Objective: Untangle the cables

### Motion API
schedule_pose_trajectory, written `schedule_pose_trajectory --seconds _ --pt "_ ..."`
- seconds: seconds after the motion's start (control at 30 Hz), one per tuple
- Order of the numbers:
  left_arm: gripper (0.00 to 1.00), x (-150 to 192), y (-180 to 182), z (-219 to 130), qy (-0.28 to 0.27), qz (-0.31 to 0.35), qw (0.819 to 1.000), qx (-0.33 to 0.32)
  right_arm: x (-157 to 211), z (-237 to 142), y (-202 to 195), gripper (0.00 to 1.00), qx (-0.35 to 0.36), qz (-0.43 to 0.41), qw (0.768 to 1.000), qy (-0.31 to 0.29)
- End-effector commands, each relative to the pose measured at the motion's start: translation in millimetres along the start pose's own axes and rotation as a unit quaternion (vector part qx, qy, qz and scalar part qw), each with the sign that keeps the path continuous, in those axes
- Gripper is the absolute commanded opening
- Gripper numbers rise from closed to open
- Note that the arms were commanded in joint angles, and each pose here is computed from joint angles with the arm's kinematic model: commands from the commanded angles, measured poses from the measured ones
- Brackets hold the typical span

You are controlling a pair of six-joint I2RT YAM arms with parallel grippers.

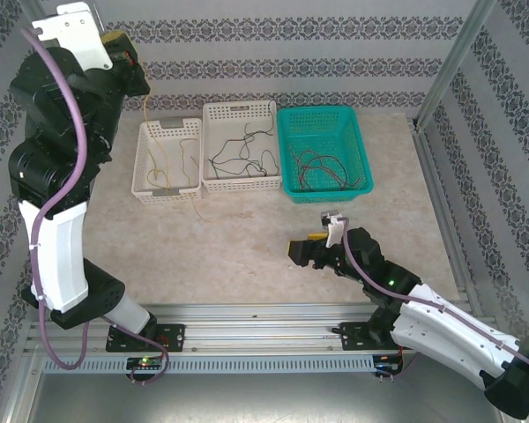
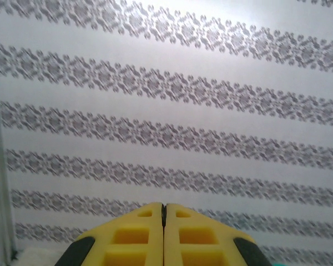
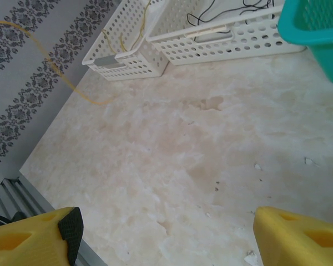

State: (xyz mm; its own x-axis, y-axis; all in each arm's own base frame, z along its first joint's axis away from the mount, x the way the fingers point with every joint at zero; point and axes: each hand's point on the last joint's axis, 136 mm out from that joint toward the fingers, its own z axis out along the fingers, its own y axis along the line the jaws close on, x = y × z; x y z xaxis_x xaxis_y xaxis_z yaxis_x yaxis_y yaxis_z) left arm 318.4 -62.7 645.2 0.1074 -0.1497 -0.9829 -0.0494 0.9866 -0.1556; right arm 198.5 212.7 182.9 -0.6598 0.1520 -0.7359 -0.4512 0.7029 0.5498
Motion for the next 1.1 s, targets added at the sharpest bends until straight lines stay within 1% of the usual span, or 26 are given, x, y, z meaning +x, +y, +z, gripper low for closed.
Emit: schedule_pose_trajectory --seconds 0.0,0.17,0.27,0.43,0.53,0.7,0.8,0.93,1.03,1.07 --pt "0.0 -31 13 10 -0.07 0.028 0.996 -0.055 -15 -1 18 0.81 -0.025 -0.019 0.999 -0.013" --pt "0.0 -63 19 8 -0.137 0.05 0.986 -0.085 -18 7 23 0.81 -0.029 -0.025 0.999 -0.002" --pt "0.0 -72 20 12 -0.161 0.061 0.981 -0.093 -20 12 27 0.81 -0.032 -0.031 0.999 0.006" --pt "0.0 -77 27 24 -0.181 0.06 0.975 -0.111 -24 24 32 0.81 -0.032 -0.042 0.998 0.02" --pt "0.0 -70 32 37 -0.177 0.066 0.974 -0.122 -24 32 33 0.81 -0.033 -0.045 0.998 0.028" --pt "0.0 -36 52 76 -0.138 0.071 0.977 -0.144 -23 42 34 0.81 -0.038 -0.045 0.998 0.038" --pt "0.0 -6 68 106 -0.107 0.085 0.976 -0.167 -21 48 34 0.81 -0.042 -0.042 0.997 0.046" --pt "0.0 51 87 145 -0.051 0.096 0.976 -0.188 -21 51 33 0.81 -0.043 -0.04 0.997 0.051" --pt "0.0 96 95 172 -0.028 0.125 0.971 -0.204 -20 50 33 0.81 -0.046 -0.039 0.997 0.05" --pt "0.0 112 98 181 -0.012 0.131 0.97 -0.204 -20 49 33 0.81 -0.048 -0.037 0.997 0.052"
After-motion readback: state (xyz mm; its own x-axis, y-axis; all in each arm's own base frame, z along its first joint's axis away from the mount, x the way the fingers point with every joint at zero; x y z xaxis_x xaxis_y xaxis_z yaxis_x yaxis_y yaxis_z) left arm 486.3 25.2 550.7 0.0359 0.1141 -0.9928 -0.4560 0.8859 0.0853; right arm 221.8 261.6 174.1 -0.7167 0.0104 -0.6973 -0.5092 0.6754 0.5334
